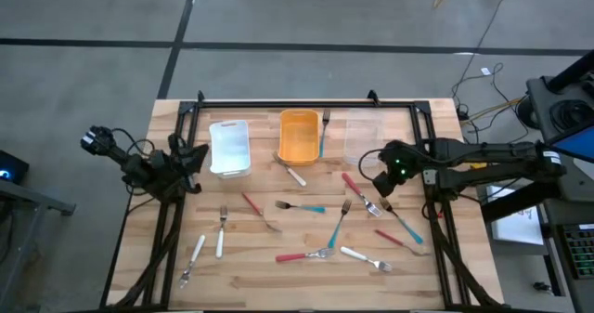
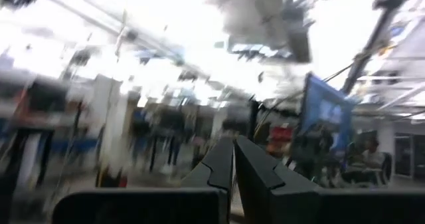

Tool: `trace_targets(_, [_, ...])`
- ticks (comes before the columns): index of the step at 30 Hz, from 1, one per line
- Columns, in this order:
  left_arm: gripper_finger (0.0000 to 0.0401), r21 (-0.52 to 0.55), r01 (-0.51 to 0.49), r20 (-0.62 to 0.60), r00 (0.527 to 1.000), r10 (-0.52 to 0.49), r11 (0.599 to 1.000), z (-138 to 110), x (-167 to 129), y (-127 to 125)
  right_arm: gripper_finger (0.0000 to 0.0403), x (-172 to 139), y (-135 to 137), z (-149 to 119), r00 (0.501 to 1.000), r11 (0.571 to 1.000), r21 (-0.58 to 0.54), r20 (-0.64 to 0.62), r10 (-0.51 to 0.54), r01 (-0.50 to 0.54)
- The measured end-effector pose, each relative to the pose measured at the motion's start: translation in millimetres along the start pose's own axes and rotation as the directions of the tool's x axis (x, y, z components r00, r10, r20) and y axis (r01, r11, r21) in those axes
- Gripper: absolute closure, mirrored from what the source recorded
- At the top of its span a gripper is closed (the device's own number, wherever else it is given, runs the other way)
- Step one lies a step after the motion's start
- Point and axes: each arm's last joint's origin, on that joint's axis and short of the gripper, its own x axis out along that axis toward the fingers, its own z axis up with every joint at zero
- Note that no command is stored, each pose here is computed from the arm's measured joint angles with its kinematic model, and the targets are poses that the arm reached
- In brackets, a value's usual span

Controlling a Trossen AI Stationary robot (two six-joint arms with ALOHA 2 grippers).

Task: Sort silverware by color (type)
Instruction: Put the blue fork into the transparent bin

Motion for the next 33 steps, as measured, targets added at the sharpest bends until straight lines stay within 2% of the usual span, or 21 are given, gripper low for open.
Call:
trace_targets(4, [0.0401, 0.033, 0.009, 0.047, 0.999, -0.011, 0.999, 13, 5, 0, 0.0351, 4, 3, -2, 0.988, 0.993, 0.092, -0.127, 0.087, -0.076])
trace_targets(8, [0.0401, 0.1, 0.02, 0.076, 0.997, -0.027, 0.995, 26, 10, 0, 0.0351, 6, 6, -8, 0.97, 0.988, 0.127, -0.214, 0.114, -0.089])
trace_targets(11, [0.0401, 0.148, 0.042, 0.117, 0.991, -0.06, 0.988, 36, 14, -1, 0.0351, 7, 5, -17, 0.957, 0.99, 0.135, -0.279, 0.074, -0.037])
trace_targets(15, [0.0401, 0.19, 0.039, 0.134, 0.989, -0.066, 0.981, 47, 20, -3, 0.0351, 5, 0, -31, 0.929, 0.982, 0.168, -0.37, -0.022, 0.09])
trace_targets(19, [0.0401, 0.248, 0.037, 0.127, 0.989, -0.071, 0.968, 51, 25, -8, 0.0351, 6, 0, -38, 0.923, 0.98, 0.132, -0.374, -0.088, 0.147])
trace_targets(28, [0.0401, 0.373, 0.043, 0.103, 0.991, -0.087, 0.927, 53, 33, -17, 0.0351, 7, 1, -38, 0.932, 0.982, 0.11, -0.348, -0.106, 0.153])
trace_targets(33, [0.0401, 0.401, 0.049, 0.093, 0.991, -0.093, 0.915, 51, 34, -20, 0.0351, 7, 1, -38, 0.932, 0.99, 0.05, -0.346, -0.106, 0.131])
